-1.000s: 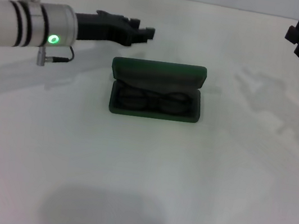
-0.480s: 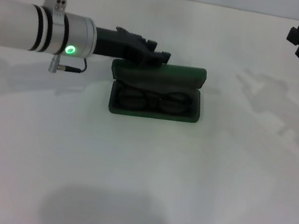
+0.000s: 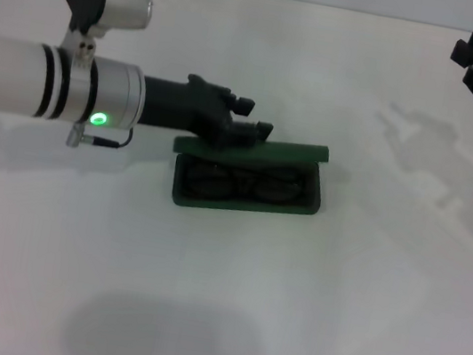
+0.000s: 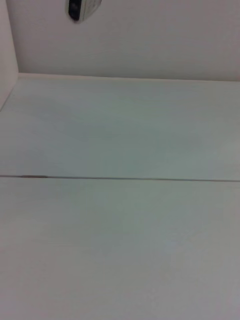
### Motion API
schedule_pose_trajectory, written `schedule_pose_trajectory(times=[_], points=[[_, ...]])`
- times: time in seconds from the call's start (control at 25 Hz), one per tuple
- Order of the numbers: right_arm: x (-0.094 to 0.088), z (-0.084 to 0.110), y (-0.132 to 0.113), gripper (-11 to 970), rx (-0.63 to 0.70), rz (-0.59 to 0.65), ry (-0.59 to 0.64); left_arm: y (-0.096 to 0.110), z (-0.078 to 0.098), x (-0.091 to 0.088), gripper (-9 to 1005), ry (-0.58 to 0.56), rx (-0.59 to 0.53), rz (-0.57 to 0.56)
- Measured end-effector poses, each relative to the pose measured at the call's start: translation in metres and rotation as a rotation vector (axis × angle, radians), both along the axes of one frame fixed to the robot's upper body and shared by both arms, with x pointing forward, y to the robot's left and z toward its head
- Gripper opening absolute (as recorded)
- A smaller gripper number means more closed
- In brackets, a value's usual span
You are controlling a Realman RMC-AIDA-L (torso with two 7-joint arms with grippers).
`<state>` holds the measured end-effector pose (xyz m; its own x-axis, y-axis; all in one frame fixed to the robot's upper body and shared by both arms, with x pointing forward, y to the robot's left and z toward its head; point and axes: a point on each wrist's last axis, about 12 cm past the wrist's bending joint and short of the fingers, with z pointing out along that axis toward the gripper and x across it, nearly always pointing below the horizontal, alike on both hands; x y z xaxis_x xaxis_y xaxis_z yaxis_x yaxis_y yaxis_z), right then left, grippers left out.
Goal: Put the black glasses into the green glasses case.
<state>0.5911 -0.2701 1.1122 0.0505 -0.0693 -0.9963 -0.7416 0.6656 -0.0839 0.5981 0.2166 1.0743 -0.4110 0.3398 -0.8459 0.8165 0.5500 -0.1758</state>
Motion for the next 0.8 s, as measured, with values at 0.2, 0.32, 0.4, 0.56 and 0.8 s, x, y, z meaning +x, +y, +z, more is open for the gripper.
schedule_pose_trajectory(times=[0.2,0.32,0.4,0.56,0.8], points=[[0.002,0.0,0.004,215,-0.01,-0.003,-0.006,-0.003,-0.015,-0.011,486,-0.012,0.027,-0.048],[0.003,0.002,0.006,215,-0.011,0.002,-0.009,-0.004,-0.014,-0.012,486,-0.043,0.004,-0.063],[0.004,0.002,0.008,215,-0.012,0.012,-0.012,-0.004,-0.009,-0.015,486,-0.085,-0.053,-0.078],[-0.002,0.006,0.021,216,0.0,0.111,-0.028,0.002,0.006,-0.028,493,-0.21,-0.221,-0.128],[-0.016,0.013,0.044,217,-0.017,0.33,-0.075,0.033,0.035,-0.062,553,-0.356,-0.448,-0.208]])
